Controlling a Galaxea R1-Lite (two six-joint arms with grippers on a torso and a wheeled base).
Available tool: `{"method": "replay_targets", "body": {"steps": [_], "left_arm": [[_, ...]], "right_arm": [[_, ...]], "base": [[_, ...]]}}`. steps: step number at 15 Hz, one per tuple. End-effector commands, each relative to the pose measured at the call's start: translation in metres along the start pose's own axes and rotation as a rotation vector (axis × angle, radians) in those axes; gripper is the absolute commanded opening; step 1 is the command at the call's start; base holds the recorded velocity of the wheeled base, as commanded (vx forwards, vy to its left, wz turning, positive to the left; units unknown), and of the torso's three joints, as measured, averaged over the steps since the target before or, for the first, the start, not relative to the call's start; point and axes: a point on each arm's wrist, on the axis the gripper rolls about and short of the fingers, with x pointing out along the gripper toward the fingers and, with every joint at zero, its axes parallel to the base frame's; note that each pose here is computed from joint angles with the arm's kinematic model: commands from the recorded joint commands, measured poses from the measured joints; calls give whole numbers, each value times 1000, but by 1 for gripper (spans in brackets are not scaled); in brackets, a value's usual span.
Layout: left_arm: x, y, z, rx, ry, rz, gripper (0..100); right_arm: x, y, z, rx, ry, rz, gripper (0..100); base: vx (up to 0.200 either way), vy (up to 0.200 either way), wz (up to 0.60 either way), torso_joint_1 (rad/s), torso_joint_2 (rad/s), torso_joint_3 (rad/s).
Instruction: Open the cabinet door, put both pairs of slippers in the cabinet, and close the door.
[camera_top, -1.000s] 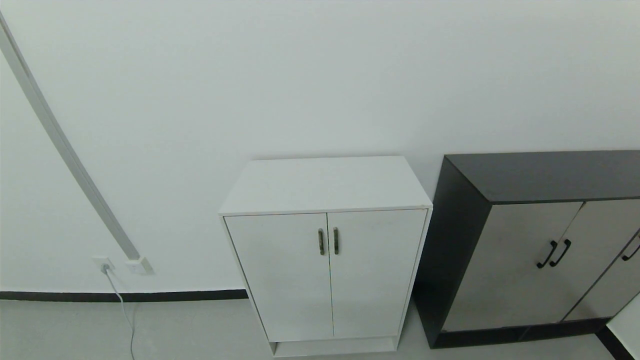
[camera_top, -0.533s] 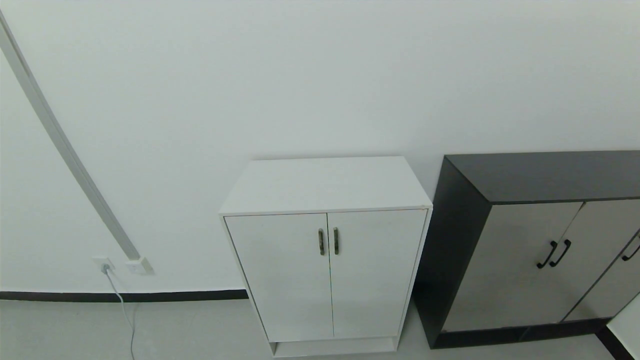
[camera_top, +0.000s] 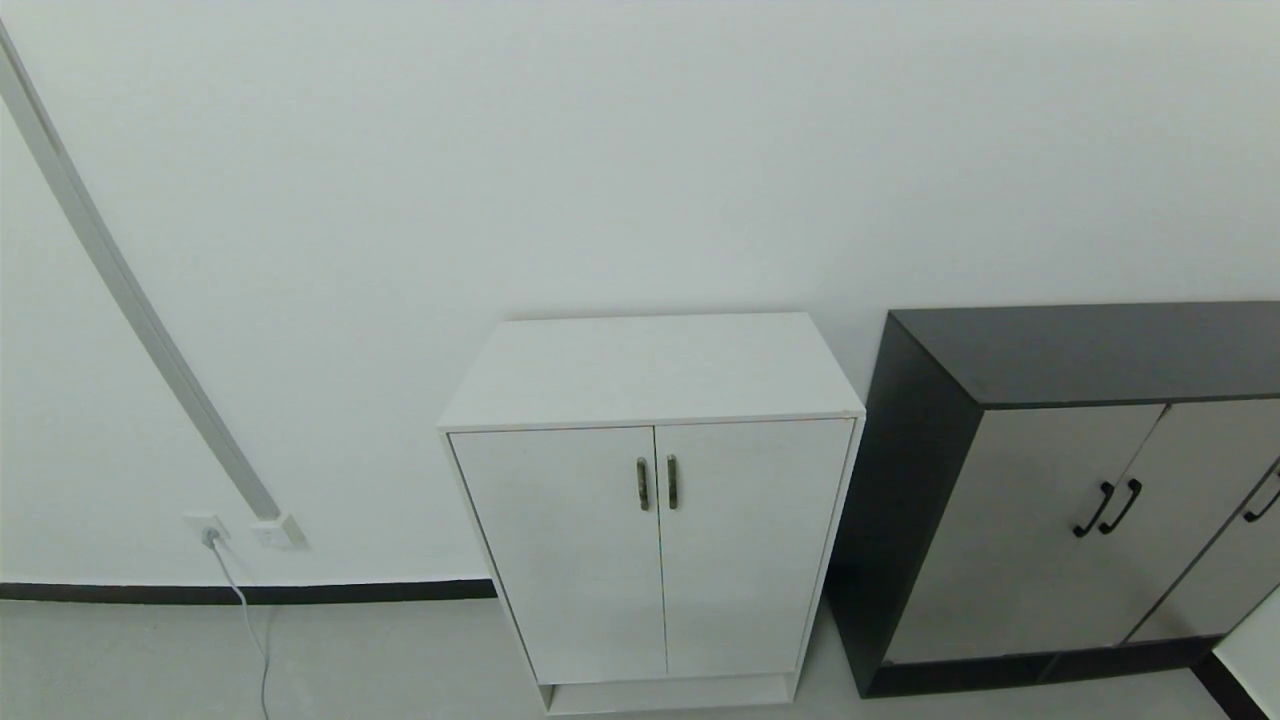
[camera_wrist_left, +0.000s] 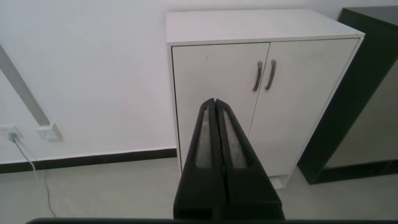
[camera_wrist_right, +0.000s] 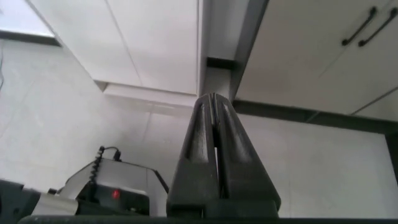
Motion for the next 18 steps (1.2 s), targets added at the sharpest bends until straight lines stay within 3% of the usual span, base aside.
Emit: {"method": "replay_targets", "body": {"steps": [1,5,6,7,12,18], "left_arm": [[0,0,0,-1,1,1,0],[0,0,0,-1,1,-1,0],[0,0,0,-1,1,1,0],[0,0,0,-1,1,2,0],[0,0,0,-1,1,-1,0],[0,0,0,1,1,1,0]], "right_arm": [[-3,0,-1,15,-40,-48,0],[-14,2,-6,26,-185,-130,0],[-14,2,-6,26,-186,-130,0],[-18,3,-8,24,-249,-154,0],[-27,5,-16,8,-400,-103,0],[-28,3,-15,128,-413,-159,0]], "base": [[0,0,0,0,0,0],[0,0,0,0,0,0],[0,0,0,0,0,0],[0,0,0,0,0,0],[0,0,0,0,0,0],[0,0,0,0,0,0]]}}
